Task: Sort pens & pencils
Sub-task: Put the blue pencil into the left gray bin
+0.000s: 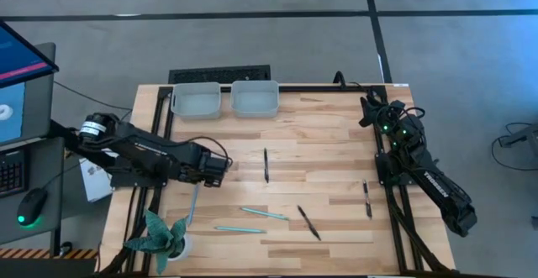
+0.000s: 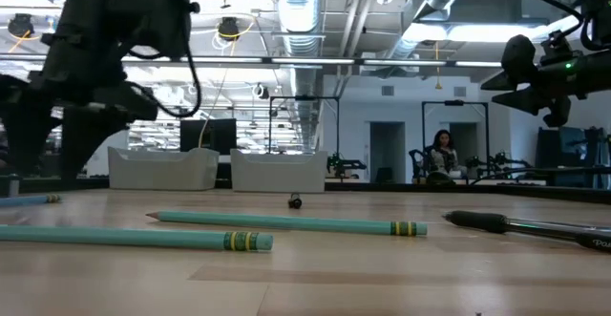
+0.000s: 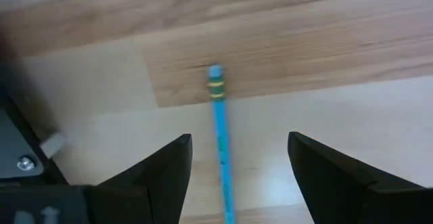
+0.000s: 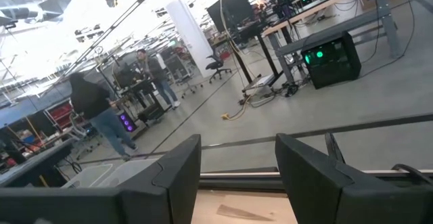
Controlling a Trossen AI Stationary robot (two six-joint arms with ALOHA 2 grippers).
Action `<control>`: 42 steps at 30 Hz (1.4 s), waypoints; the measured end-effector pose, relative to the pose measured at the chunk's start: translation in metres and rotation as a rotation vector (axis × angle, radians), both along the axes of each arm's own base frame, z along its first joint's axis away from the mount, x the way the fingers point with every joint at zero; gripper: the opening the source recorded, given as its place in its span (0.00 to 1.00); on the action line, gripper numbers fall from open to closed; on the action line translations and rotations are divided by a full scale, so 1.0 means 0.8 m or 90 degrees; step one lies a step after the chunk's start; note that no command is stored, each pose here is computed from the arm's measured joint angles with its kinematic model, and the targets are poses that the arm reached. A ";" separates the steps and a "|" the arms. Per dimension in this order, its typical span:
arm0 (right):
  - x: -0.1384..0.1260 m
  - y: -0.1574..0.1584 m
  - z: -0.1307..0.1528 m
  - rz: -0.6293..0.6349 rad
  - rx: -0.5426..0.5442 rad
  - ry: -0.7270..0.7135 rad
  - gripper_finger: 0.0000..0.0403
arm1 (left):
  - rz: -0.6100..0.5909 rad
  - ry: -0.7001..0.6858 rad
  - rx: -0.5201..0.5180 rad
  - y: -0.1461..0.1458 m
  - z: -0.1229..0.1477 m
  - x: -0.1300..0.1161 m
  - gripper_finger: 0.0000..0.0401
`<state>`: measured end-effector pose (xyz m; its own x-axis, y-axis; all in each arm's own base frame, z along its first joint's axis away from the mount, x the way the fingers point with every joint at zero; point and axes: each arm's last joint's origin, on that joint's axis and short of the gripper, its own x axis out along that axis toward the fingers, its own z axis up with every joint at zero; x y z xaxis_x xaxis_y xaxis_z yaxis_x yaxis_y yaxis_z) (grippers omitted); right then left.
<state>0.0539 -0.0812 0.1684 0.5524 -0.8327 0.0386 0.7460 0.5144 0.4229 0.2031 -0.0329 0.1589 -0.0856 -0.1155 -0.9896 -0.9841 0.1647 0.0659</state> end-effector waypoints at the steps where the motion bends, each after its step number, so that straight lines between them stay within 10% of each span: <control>1: 0.000 0.000 0.000 0.000 0.000 0.000 0.53 | 0.005 0.007 0.002 -0.002 -0.002 -0.002 0.59; 42: 0.000 0.000 0.000 0.000 -0.001 0.001 0.53 | 0.006 -0.043 0.041 -0.007 -0.039 -0.019 0.59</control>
<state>0.0539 -0.0812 0.1685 0.5526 -0.8326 0.0387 0.7465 0.5151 0.4212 0.1882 -0.0382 0.1274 -0.0184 -0.0519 -0.9985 -0.9881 0.1532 0.0102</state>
